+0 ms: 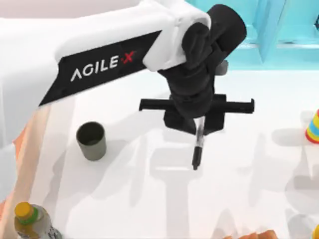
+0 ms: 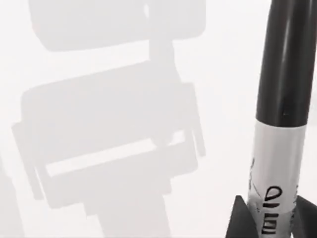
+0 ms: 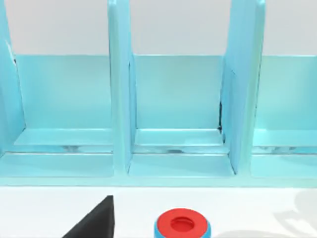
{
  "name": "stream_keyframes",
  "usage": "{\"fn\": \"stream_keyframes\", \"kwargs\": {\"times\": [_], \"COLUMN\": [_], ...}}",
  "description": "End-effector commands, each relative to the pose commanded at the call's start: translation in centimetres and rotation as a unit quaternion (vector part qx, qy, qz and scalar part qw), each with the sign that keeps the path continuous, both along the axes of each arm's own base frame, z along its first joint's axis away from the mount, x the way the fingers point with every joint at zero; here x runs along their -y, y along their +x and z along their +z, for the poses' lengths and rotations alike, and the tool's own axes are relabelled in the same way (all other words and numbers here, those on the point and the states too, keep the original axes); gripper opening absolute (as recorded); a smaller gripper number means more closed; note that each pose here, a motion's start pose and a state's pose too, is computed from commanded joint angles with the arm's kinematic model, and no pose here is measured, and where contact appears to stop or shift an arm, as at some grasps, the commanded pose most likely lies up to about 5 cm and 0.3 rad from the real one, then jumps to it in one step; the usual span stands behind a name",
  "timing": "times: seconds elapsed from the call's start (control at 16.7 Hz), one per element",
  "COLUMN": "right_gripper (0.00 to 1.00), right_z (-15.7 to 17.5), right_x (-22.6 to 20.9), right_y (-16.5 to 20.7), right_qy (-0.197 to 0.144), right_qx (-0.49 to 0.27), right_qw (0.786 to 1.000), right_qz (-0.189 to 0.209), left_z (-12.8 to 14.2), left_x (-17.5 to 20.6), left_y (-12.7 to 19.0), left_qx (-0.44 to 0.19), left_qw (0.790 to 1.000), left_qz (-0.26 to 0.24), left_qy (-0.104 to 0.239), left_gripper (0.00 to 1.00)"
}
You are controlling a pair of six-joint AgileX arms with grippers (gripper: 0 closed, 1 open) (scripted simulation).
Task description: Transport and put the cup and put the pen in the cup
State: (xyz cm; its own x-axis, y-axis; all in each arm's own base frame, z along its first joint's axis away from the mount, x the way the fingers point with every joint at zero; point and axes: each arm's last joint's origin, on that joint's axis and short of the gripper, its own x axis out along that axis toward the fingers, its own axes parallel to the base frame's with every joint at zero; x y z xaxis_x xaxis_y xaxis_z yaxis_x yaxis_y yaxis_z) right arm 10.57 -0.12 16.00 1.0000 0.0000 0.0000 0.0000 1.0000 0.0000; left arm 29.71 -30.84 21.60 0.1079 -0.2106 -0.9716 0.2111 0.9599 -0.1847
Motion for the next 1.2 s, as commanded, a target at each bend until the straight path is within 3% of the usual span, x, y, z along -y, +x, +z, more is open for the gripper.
{"fn": "stream_keyframes", "kwargs": {"times": [0.24,0.48,0.78,1.2], "right_gripper": [1.00,1.00,1.00,1.00], "right_z": [0.0,0.0,0.0,0.0], "right_x": [0.0,0.0,0.0,0.0], "right_y": [0.0,0.0,0.0,0.0], "right_qy": [0.000,0.000,0.000,0.000], "right_qx": [0.000,0.000,0.000,0.000], "right_qw": [1.000,1.000,1.000,1.000], "right_qz": [0.000,0.000,0.000,0.000], "left_z": [-0.4,-0.2,0.1,-1.2], "left_x": [-3.2,-8.0,-14.8,-21.6], "left_y": [-0.5,-1.9,-5.8,-11.7], "left_qx": [0.096,0.236,0.424,0.605], "left_qw": [0.995,0.966,0.893,0.783], "left_qz": [0.003,0.009,0.016,0.013], "left_qy": [-0.043,-0.102,-0.152,-0.142], "left_gripper": [0.00,0.00,0.00,0.00]}}
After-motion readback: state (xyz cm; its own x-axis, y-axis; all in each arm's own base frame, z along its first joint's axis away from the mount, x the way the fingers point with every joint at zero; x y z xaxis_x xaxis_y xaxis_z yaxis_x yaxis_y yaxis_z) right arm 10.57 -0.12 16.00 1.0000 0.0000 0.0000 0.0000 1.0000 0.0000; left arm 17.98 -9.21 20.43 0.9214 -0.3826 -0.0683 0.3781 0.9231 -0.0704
